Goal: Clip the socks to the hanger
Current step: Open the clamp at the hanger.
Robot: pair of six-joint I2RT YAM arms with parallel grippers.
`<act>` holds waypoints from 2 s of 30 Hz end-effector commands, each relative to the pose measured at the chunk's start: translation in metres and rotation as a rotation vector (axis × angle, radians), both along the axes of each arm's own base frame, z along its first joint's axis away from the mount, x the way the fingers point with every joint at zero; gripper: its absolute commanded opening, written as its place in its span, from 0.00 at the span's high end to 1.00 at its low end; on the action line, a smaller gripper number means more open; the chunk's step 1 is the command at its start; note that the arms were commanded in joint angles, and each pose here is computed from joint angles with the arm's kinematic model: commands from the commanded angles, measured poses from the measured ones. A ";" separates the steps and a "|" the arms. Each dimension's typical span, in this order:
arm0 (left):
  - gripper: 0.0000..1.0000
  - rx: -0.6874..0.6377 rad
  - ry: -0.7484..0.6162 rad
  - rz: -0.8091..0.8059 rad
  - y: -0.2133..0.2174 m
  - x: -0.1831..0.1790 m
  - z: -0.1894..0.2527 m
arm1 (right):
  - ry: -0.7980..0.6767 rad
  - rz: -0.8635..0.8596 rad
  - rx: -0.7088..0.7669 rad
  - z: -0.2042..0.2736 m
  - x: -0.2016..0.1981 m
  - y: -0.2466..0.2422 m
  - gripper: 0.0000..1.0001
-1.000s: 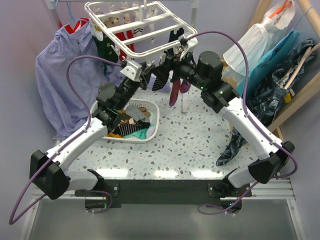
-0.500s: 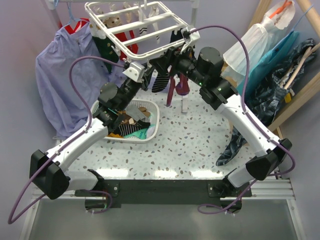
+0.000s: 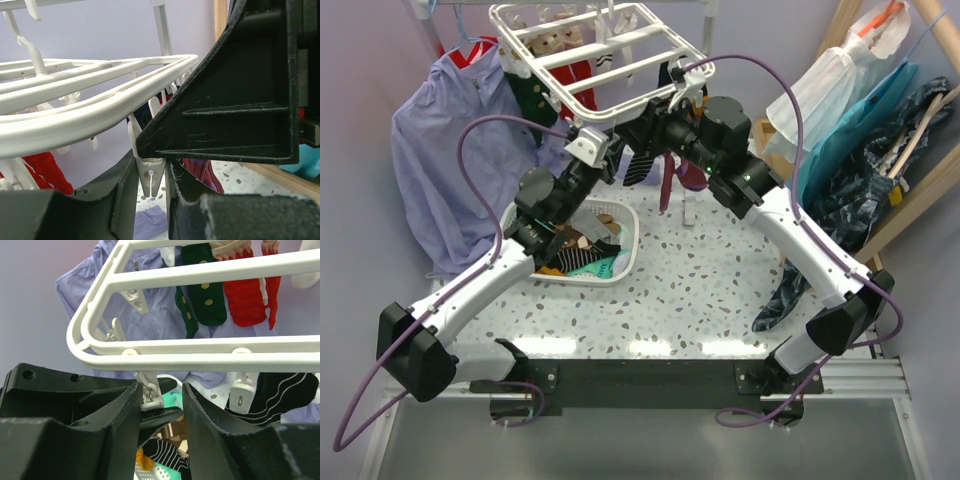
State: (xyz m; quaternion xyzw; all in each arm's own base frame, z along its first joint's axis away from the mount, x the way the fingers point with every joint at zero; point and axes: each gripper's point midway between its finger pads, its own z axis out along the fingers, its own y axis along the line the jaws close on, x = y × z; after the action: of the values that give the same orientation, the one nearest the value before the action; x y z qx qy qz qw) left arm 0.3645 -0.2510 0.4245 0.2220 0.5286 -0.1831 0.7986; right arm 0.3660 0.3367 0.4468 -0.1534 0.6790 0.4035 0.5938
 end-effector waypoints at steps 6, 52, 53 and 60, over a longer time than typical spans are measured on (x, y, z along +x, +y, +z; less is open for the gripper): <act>0.70 -0.029 -0.082 -0.047 0.010 -0.031 0.019 | -0.086 -0.107 -0.023 0.029 0.003 -0.026 0.62; 0.35 -0.043 -0.067 -0.362 0.035 -0.004 0.024 | -0.155 -0.151 -0.127 0.017 0.021 -0.036 0.64; 0.34 -0.028 -0.065 -0.395 0.032 -0.007 0.022 | -0.157 -0.149 -0.129 0.017 0.021 -0.037 0.64; 0.38 -0.008 -0.031 -0.505 0.021 -0.009 0.020 | -0.176 -0.107 -0.129 0.018 0.016 -0.031 0.63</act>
State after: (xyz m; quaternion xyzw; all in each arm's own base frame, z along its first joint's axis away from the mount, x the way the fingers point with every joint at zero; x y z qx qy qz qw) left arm 0.3707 -0.2208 0.4207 0.3126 0.4848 -0.3434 0.7411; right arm 0.3898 0.3077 0.4353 -0.1754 0.6903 0.2991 0.6351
